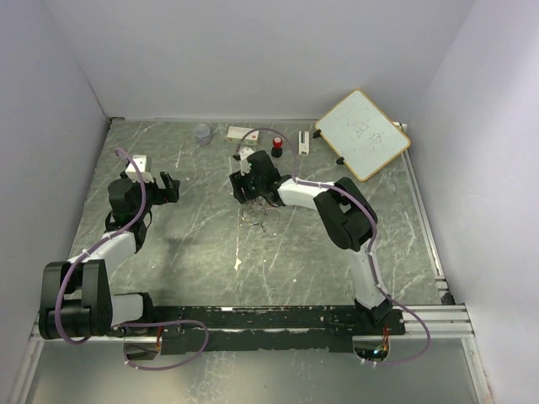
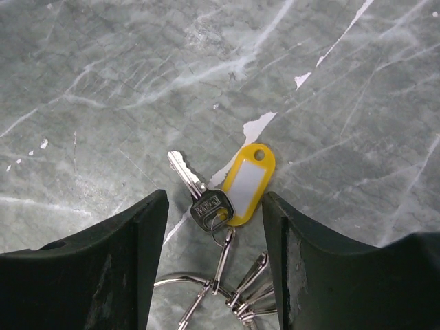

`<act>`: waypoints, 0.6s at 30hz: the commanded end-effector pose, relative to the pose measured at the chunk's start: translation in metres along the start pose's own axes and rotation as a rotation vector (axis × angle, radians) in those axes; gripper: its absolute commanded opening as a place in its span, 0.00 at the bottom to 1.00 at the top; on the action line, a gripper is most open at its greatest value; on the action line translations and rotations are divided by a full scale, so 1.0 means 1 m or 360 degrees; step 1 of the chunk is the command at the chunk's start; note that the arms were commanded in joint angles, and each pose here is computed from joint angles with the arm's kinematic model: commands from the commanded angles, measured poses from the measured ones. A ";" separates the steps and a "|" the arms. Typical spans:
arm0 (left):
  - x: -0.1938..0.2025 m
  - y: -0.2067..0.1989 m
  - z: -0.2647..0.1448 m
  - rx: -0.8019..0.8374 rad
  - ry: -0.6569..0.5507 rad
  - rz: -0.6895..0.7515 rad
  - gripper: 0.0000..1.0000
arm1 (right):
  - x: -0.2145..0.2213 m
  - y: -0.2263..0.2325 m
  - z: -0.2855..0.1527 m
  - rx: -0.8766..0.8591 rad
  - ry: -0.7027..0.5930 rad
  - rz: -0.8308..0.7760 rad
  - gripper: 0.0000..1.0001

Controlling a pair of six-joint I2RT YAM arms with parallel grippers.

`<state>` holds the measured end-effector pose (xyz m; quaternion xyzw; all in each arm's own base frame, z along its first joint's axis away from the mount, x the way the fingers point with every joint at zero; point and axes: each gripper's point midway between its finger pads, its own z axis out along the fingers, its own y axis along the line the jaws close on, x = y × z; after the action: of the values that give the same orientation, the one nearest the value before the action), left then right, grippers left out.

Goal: Remove the keys from the keyring

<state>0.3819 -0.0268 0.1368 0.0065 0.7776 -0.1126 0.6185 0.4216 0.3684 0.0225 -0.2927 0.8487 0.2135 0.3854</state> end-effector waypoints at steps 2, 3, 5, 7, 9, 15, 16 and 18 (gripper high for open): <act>-0.008 -0.001 0.000 -0.0009 -0.0055 -0.0002 0.99 | 0.027 0.004 0.011 -0.0007 0.0122 -0.0022 0.57; -0.008 0.000 0.000 -0.0013 -0.0055 0.0000 0.99 | 0.031 0.003 0.011 0.0002 0.0136 -0.0021 0.57; -0.008 0.001 -0.001 -0.0026 -0.0057 0.0003 1.00 | 0.039 0.002 0.010 0.0026 0.0166 -0.0017 0.56; -0.009 0.002 -0.002 -0.0041 -0.0065 0.0005 1.00 | 0.049 -0.001 0.007 0.0074 0.0198 -0.0007 0.55; -0.010 0.003 -0.003 -0.0049 -0.0078 0.0006 1.00 | 0.056 -0.004 0.004 0.0100 0.0219 0.0000 0.54; -0.011 0.004 -0.004 -0.0059 -0.0082 0.0009 1.00 | 0.075 -0.009 0.010 0.0151 0.0301 -0.0009 0.48; -0.011 0.004 -0.004 -0.0060 -0.0081 0.0009 1.00 | 0.077 -0.009 0.012 0.0156 0.0309 -0.0012 0.47; -0.011 0.005 -0.004 -0.0064 -0.0083 0.0011 0.99 | 0.078 -0.008 0.015 0.0161 0.0316 -0.0015 0.45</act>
<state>0.3800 -0.0221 0.1349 -0.0024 0.7781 -0.1015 0.6199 0.4252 0.3674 0.0169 -0.2865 0.8500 0.1797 0.4039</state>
